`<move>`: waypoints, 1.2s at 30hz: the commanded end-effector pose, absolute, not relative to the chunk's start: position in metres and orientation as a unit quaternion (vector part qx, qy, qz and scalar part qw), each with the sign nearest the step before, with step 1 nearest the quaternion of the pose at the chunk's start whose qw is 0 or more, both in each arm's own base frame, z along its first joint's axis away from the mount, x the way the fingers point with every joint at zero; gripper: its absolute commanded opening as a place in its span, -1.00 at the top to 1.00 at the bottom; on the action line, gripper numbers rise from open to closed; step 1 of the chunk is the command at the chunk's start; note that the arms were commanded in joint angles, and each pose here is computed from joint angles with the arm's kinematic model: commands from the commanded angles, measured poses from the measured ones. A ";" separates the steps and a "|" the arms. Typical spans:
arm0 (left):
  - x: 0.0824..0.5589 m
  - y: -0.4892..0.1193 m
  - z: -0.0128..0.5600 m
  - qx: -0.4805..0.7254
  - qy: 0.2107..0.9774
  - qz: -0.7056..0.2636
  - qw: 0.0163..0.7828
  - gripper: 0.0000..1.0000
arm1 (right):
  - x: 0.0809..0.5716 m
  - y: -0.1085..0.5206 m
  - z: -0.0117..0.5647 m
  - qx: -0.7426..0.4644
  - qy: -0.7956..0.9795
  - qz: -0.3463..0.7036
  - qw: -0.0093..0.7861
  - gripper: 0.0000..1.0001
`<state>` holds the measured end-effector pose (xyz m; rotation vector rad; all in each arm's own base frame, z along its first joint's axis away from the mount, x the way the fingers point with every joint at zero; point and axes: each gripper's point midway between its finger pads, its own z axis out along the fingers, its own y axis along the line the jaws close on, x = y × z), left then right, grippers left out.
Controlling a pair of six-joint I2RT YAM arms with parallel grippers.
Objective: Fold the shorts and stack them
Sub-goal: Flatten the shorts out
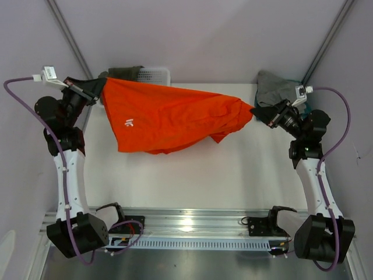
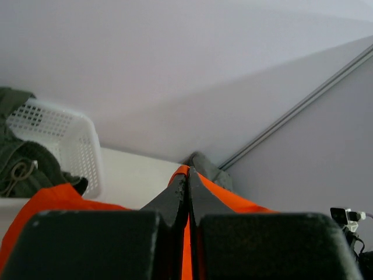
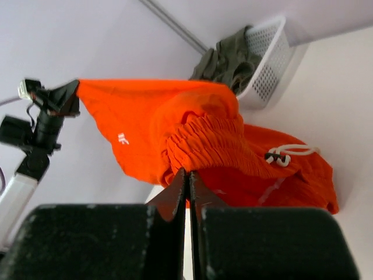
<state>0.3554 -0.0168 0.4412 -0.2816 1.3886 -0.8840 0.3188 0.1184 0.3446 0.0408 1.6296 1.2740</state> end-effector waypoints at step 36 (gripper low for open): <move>0.405 -0.063 0.166 -0.209 0.771 -0.398 0.450 0.96 | 0.277 0.084 0.277 0.104 0.756 0.416 0.494 1.00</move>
